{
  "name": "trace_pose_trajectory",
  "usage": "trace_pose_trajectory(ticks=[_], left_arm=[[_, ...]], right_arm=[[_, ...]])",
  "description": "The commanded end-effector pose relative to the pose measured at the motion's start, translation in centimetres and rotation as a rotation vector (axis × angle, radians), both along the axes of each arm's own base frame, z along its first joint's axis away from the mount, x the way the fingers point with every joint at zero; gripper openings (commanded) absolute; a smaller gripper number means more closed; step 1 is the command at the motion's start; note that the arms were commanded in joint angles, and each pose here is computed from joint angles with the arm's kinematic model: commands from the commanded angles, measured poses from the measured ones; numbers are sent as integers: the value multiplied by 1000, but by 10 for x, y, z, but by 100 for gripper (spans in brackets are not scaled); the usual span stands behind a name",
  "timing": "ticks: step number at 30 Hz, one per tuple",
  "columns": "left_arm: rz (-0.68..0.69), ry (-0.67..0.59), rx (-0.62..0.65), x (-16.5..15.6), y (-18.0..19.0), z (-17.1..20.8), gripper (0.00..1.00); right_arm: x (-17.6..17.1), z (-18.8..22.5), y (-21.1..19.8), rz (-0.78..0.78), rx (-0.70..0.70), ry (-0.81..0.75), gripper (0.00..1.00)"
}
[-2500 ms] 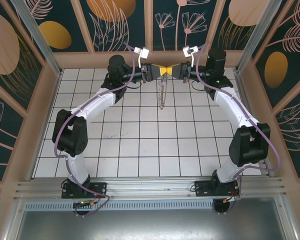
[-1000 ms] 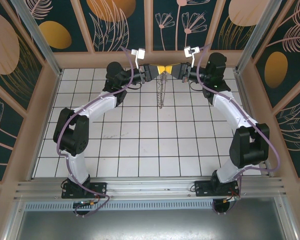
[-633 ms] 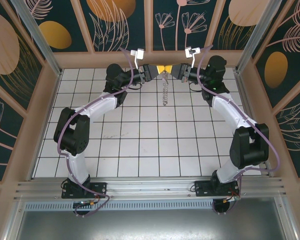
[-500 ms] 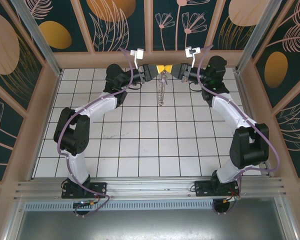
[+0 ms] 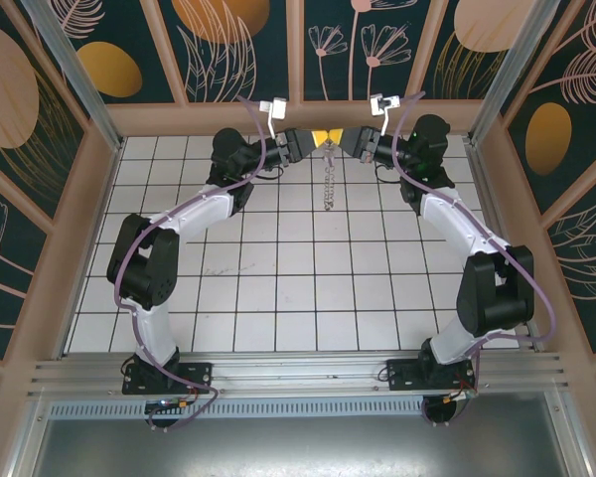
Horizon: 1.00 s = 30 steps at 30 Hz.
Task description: Put the keys on the keyring
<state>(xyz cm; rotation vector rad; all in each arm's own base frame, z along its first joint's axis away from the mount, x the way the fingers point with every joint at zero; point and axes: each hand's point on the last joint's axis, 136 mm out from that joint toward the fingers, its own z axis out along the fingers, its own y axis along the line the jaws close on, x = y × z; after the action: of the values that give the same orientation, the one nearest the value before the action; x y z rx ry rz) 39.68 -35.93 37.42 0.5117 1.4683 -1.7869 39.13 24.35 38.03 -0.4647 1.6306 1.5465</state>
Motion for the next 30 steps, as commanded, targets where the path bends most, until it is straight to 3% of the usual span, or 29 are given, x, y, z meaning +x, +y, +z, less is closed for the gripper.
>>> trace_pose_trajectory(ticks=[1, 17, 23, 30], left_arm=[[-7, -107, -44, -17, 2, 23, 0], [-8, -124, -60, -19, 4, 31, 0], [-6, -120, -59, -19, 3, 30, 0], [-6, -118, -58, -18, 3, 30, 0]], right_arm=[[-6, 24, -9, -49, 30, -76, 22], [-12, 9, -11, -34, 38, -47, 30], [-19, 10, -12, -17, 48, -61, 1], [-26, 16, -12, 2, 62, -80, 0]])
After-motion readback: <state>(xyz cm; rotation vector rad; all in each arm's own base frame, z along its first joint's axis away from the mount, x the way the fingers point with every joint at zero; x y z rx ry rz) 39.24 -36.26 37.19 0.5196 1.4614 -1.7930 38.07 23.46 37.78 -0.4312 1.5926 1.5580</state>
